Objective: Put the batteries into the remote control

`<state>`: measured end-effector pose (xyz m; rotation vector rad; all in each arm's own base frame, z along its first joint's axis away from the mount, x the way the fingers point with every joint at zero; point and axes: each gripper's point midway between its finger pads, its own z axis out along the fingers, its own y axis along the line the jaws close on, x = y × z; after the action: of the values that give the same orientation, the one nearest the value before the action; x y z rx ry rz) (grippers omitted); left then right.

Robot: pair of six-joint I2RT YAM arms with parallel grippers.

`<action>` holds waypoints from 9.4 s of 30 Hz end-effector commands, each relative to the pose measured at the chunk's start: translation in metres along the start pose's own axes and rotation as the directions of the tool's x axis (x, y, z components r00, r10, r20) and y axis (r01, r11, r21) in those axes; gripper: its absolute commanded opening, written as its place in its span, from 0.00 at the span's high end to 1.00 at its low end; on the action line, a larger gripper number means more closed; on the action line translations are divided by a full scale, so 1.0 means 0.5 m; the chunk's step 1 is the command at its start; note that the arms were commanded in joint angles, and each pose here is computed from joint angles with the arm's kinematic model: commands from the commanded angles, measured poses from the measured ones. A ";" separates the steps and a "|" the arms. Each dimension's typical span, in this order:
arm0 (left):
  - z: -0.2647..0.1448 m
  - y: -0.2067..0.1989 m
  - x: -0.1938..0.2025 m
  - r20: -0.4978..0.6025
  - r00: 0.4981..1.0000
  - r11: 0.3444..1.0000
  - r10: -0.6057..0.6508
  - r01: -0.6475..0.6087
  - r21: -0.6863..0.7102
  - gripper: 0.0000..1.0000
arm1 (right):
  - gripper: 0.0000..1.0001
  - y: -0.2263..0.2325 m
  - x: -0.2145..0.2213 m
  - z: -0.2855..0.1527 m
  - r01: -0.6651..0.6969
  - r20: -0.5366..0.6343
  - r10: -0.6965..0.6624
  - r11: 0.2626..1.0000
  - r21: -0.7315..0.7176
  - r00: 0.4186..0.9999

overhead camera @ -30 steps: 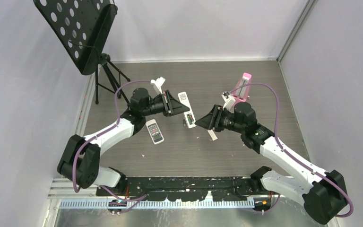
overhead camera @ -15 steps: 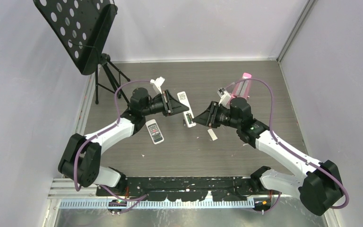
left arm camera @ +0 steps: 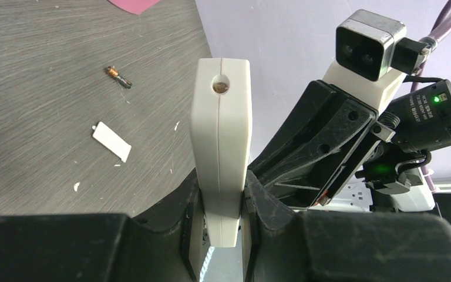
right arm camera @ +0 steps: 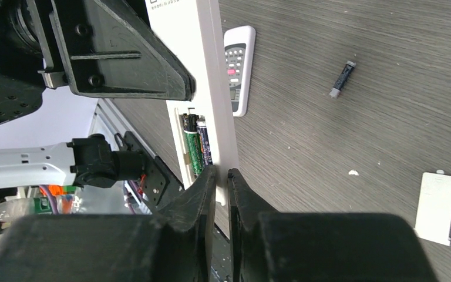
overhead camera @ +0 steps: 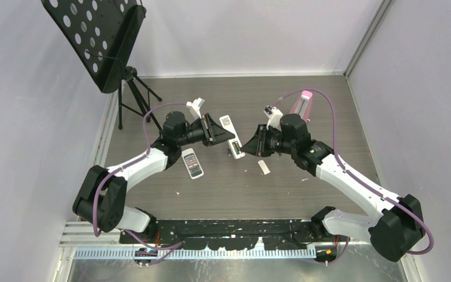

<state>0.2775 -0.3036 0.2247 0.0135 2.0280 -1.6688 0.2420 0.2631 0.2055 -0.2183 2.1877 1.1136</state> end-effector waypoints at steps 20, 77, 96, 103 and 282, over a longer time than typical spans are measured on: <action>-0.001 -0.075 0.017 -0.065 0.991 0.984 0.121 -0.111 0.137 1.00 | 0.76 -0.059 -0.001 0.053 0.006 -0.015 -0.005 0.992 0.124 1.000; -0.025 0.112 0.070 -0.070 0.989 0.986 0.130 -0.136 -0.097 1.00 | 0.53 -0.356 0.195 0.023 0.315 -0.543 0.163 0.665 0.677 0.824; -0.024 0.102 0.067 -0.073 0.989 0.987 0.126 -0.132 -0.087 1.00 | 0.55 -0.374 0.240 0.023 0.253 -0.602 0.251 0.738 0.626 0.758; -0.024 0.103 0.067 -0.073 0.989 0.987 0.126 -0.133 -0.090 1.00 | 0.63 -0.387 0.246 0.019 0.265 -0.603 0.261 0.719 0.643 0.754; -0.001 0.214 0.226 0.060 0.989 0.914 -0.132 0.145 -0.380 0.50 | 0.54 -0.286 0.386 -0.110 0.133 -0.328 0.290 0.534 0.835 0.899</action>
<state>0.2048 -0.2987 0.0486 -0.4127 2.4685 -1.2104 0.1362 0.1849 0.0131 0.1217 2.9053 0.0113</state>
